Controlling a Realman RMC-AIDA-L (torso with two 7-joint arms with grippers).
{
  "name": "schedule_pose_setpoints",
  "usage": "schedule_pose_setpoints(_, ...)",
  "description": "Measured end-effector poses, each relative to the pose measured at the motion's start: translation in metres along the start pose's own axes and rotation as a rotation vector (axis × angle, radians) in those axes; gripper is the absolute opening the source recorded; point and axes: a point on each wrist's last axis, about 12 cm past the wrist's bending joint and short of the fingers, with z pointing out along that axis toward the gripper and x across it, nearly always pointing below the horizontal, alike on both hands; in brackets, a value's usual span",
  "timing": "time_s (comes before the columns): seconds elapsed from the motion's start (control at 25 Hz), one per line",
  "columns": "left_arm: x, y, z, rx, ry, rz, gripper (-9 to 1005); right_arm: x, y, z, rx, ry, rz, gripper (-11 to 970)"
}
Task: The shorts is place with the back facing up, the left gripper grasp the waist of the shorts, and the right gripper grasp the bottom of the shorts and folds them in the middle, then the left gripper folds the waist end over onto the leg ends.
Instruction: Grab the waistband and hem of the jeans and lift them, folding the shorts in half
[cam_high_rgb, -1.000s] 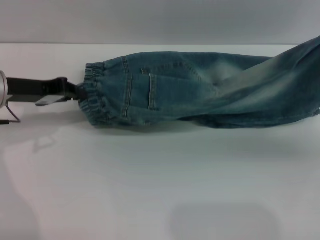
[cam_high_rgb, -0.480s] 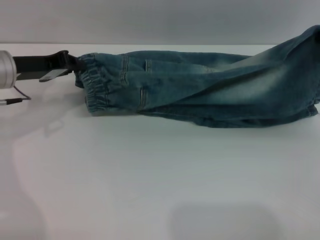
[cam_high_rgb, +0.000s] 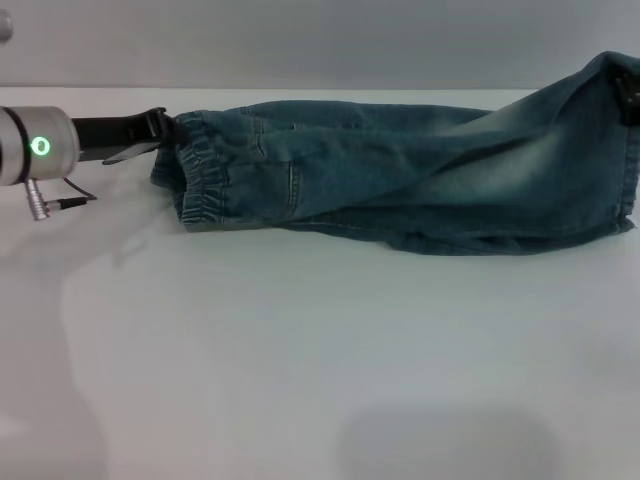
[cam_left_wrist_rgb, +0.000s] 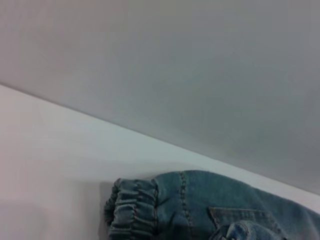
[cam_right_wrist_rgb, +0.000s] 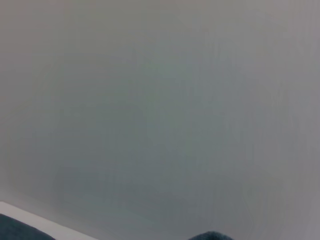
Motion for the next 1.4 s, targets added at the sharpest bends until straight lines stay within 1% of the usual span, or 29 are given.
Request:
schedule_pose_setpoints(0.24,0.003,-0.003,0.014,-0.05,0.0,0.038,50,0.001,0.0,0.009,0.044,0.039,-0.006,1)
schedule_pose_setpoints(0.48,0.001,-0.005,0.016,-0.06,-0.01,0.049,51,0.003,-0.002,0.013,0.086,0.066,0.006,1)
schedule_pose_setpoints(0.76,0.0,-0.006,0.017,-0.069,-0.015,0.061,52,0.009,-0.006,0.011,0.122,0.09,0.011,1)
schedule_pose_setpoints(1.04,-0.002,-0.005,0.018,-0.081,-0.025,0.069,54,0.018,-0.007,0.007,0.123,0.115,0.022,1)
schedule_pose_setpoints(1.24,-0.002,-0.009,0.02,-0.087,-0.017,0.123,54,0.021,-0.007,0.005,0.125,0.122,0.021,1)
schedule_pose_setpoints(1.4,-0.005,-0.009,0.021,-0.101,-0.035,0.141,55,0.021,-0.009,0.004,0.132,0.121,0.022,0)
